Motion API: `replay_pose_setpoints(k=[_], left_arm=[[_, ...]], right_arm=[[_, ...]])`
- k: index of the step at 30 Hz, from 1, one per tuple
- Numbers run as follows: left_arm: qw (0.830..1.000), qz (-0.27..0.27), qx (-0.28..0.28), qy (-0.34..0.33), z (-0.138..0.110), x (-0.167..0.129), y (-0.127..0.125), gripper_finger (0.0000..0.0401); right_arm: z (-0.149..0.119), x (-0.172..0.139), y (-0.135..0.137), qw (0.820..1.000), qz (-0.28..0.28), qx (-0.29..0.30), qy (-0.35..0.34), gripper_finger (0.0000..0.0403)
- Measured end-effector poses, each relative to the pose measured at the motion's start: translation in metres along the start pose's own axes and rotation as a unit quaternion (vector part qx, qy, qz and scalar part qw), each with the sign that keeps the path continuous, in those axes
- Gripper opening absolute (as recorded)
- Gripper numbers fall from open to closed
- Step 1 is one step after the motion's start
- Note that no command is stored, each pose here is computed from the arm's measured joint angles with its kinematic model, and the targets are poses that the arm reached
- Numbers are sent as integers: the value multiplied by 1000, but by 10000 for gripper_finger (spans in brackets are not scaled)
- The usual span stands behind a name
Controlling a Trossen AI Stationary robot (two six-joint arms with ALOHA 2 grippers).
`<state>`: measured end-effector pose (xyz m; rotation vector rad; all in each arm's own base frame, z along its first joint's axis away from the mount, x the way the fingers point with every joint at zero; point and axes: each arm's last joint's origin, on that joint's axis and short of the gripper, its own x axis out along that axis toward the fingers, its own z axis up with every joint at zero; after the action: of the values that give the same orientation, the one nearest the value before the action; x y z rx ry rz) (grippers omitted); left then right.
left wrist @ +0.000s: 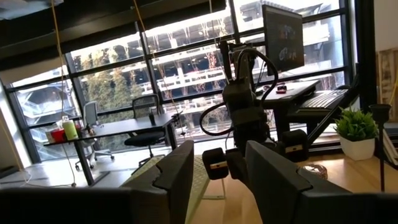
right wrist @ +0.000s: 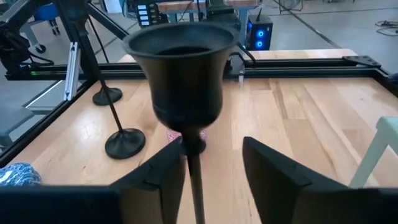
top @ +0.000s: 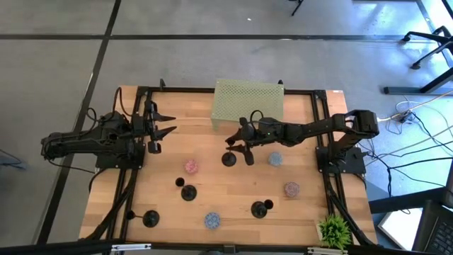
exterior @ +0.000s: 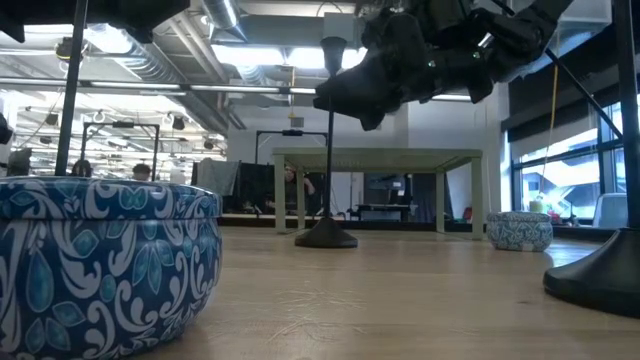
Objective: Pick & Place candle stick holders
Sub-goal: Put the black candle holder on the shelf
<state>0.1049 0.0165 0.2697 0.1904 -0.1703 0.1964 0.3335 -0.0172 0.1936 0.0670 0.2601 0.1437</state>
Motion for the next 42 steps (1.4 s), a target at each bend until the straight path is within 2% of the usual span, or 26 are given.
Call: replay_pose_setpoints(k=[7,10,16,22,25,29,33,35,42], left_arm=[[1000,-1,-9,2,0,0,0,143],[1000,-20,-18,13,-3,0,-2,143],[996,-89,-22,17,-5,-1,-6,143],[995,-92,-22,16,-5,-1,-6,143],[995,-92,-22,16,-5,-1,-6,143],[995,-91,-22,16,-5,-1,-6,143],[996,-91,-22,14,-5,-1,-6,143],[996,-90,-21,9,-4,-1,-6,143],[996,-87,-13,-7,-1,0,-5,143]], right_arm=[[1,0,0,1000,-7,-9,-7,55],[5,0,-1,999,-24,-10,-24,26],[33,-17,2,996,-27,-13,-89,17],[76,-56,11,983,-48,-25,-173,16],[94,-82,13,975,-90,-21,-204,16],[107,-115,5,957,-195,-5,-213,16],[106,-135,-13,926,-329,-2,-183,16],[103,-140,-26,910,-378,0,-170,16],[97,-158,-64,881,-445,24,-157,16]])
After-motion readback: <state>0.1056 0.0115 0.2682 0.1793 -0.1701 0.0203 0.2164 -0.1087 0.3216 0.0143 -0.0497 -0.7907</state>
